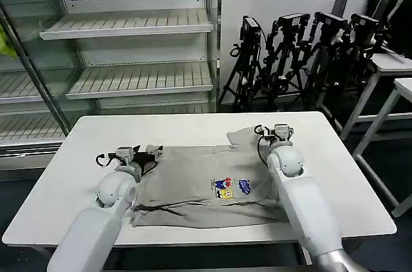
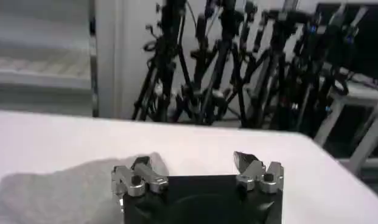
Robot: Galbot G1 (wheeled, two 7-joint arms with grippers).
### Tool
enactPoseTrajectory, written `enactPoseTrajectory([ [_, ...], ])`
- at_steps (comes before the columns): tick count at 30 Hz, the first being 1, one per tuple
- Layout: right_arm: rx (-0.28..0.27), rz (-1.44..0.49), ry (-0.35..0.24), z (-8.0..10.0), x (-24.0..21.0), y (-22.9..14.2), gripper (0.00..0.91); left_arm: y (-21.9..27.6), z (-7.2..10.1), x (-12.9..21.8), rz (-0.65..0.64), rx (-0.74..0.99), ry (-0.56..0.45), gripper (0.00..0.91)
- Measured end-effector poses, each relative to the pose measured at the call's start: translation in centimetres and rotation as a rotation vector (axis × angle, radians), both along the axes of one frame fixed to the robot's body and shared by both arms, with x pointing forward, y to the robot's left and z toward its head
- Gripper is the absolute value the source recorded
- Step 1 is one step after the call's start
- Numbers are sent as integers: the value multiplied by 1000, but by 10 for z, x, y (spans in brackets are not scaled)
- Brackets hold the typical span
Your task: Fold and organize the clothes.
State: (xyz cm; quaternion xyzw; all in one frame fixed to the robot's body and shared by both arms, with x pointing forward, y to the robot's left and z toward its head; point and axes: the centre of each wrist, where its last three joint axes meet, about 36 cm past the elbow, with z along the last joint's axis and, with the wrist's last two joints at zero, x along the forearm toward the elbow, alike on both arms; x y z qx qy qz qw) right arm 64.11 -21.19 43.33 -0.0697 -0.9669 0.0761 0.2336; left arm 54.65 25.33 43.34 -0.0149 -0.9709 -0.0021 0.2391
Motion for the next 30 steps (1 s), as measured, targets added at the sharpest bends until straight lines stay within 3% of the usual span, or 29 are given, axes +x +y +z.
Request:
enactPoseTrajectory([
  [1,1,-1,6,-1,2,1,907,0,-1,2,-1,6,4,907],
  [2,2,-2,12,-3,4,2,907,0,-3,3,-3,10,9,615],
  [3,4,-2,19,-4,6,4,877,-1,-5,4,-6,13,14,111],
  [4,6,-1,25,-6,7,5,605,-1,-6,5,-8,16,18,10],
  [6,12,1,37,-10,9,8,312,-1,-9,6,-13,16,24,10],
  [7,13,2,41,-11,10,8,91,-1,-10,6,-15,16,26,10],
  [8,15,3,46,-12,11,9,0,0,-11,6,-18,16,27,10],
  [21,52,13,72,-25,9,7,0,7,-17,3,-34,1,46,10],
  [30,87,34,-3,-25,0,8,0,7,-15,-1,-50,-51,41,10],
])
